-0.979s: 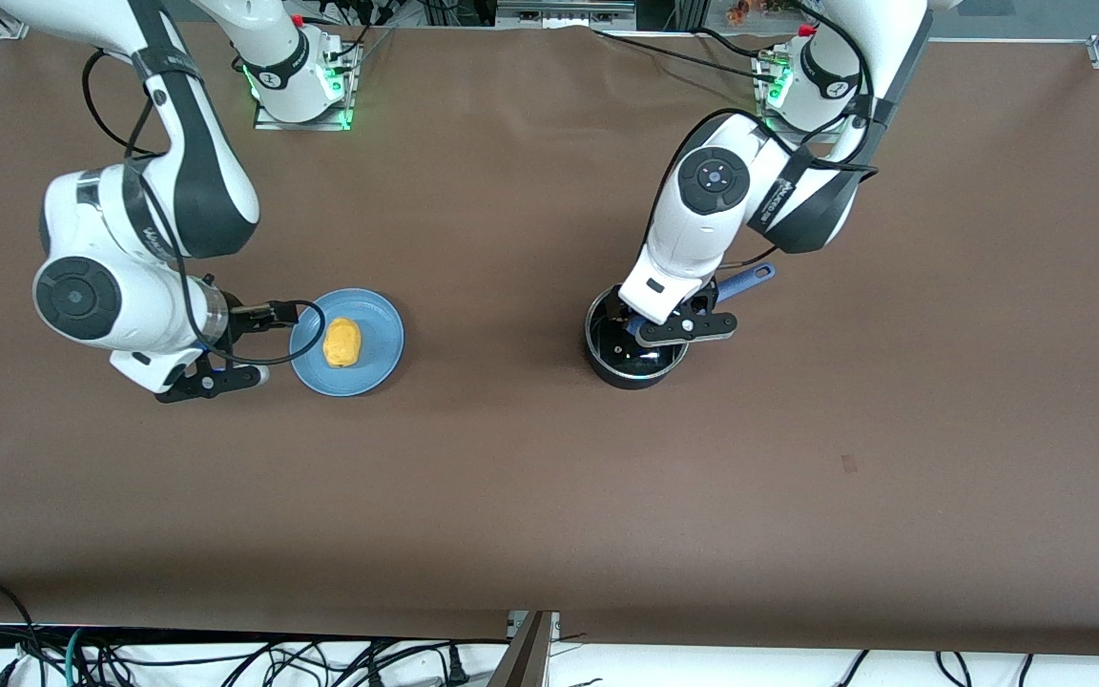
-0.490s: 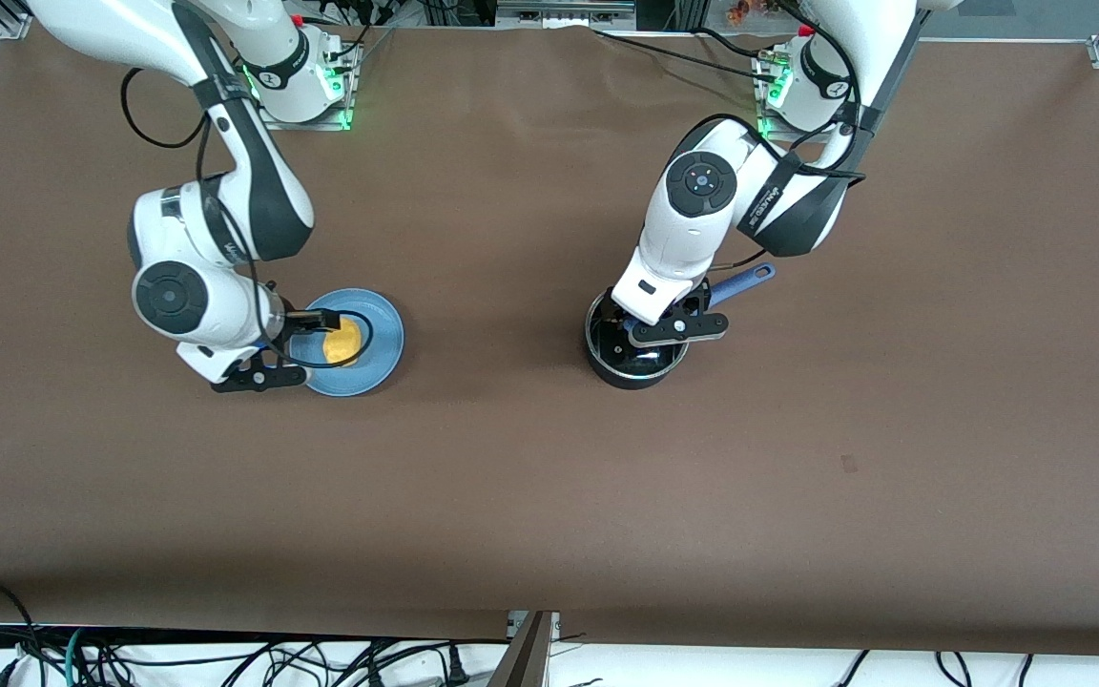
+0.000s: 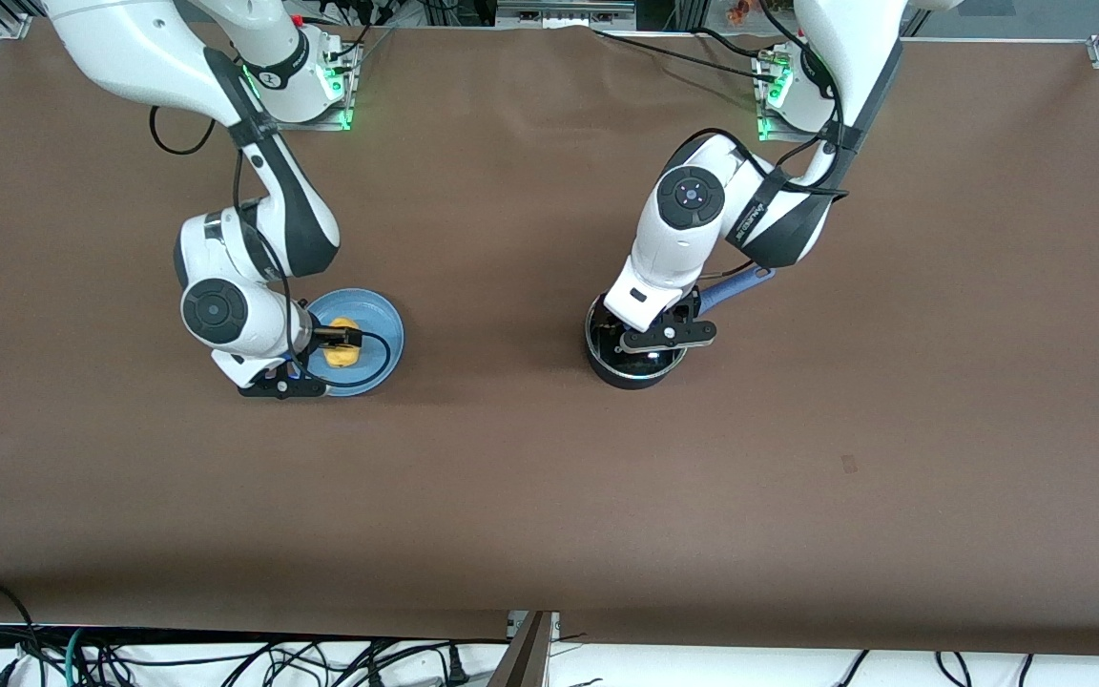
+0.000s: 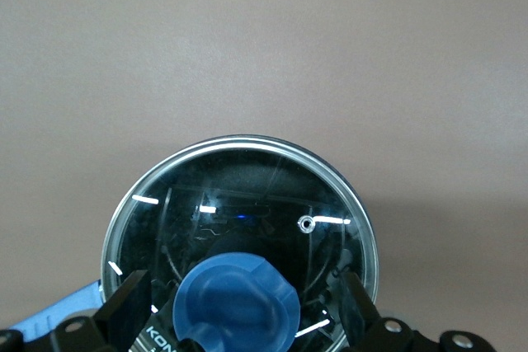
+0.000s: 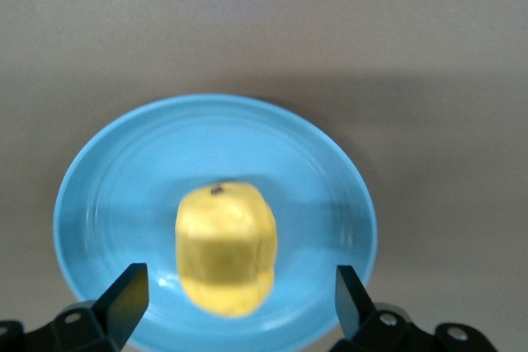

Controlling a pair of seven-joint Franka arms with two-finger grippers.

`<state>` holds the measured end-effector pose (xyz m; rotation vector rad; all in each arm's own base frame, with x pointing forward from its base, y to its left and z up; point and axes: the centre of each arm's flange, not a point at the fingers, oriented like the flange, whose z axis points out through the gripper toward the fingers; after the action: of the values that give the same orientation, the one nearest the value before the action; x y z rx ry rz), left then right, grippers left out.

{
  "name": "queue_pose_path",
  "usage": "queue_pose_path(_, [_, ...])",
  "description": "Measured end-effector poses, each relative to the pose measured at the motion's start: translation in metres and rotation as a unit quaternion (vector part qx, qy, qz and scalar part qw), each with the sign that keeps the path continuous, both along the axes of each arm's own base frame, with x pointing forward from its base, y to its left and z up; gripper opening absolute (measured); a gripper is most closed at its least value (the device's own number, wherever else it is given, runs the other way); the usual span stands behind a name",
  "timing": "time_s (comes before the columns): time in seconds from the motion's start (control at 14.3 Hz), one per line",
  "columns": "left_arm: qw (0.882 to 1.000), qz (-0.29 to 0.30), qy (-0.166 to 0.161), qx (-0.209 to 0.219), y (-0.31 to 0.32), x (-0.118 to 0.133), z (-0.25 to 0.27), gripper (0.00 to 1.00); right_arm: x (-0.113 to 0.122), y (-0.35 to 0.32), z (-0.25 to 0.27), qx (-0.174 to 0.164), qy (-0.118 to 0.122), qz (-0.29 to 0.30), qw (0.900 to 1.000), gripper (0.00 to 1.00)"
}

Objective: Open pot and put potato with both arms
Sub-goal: 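Lower the right gripper onto the yellow potato and close it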

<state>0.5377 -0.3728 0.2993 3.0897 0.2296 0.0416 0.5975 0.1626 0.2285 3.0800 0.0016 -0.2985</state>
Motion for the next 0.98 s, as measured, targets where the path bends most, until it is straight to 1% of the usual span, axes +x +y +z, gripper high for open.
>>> queue_pose_path(0.21, [1.000, -0.011, -0.007, 0.013, 0.001, 0.000, -0.004, 1.00, -0.002, 0.014, -0.023, 0.001, -0.009, -0.011, 1.000, 1.00])
queue_pose_path(0.35, [1.000, -0.013, -0.012, 0.013, 0.000, 0.001, -0.008, 1.00, -0.005, 0.025, -0.030, 0.001, -0.010, -0.012, 1.000, 1.00])
queue_pose_path(0.56, [1.000, 0.001, -0.012, 0.011, 0.000, 0.002, -0.010, 1.00, -0.006, 0.027, -0.031, 0.000, -0.010, -0.012, 1.000, 1.00])
queue_pose_path(0.77, [1.000, 0.008, -0.012, 0.010, 0.000, 0.002, -0.013, 1.00, -0.006, 0.025, -0.032, -0.001, -0.008, -0.013, 1.000, 1.00])
queue_pose_path(0.98, [1.000, 0.009, -0.010, 0.011, 0.001, 0.001, -0.016, 1.00, -0.009, 0.020, -0.035, -0.005, 0.002, -0.006, 1.000, 1.00])
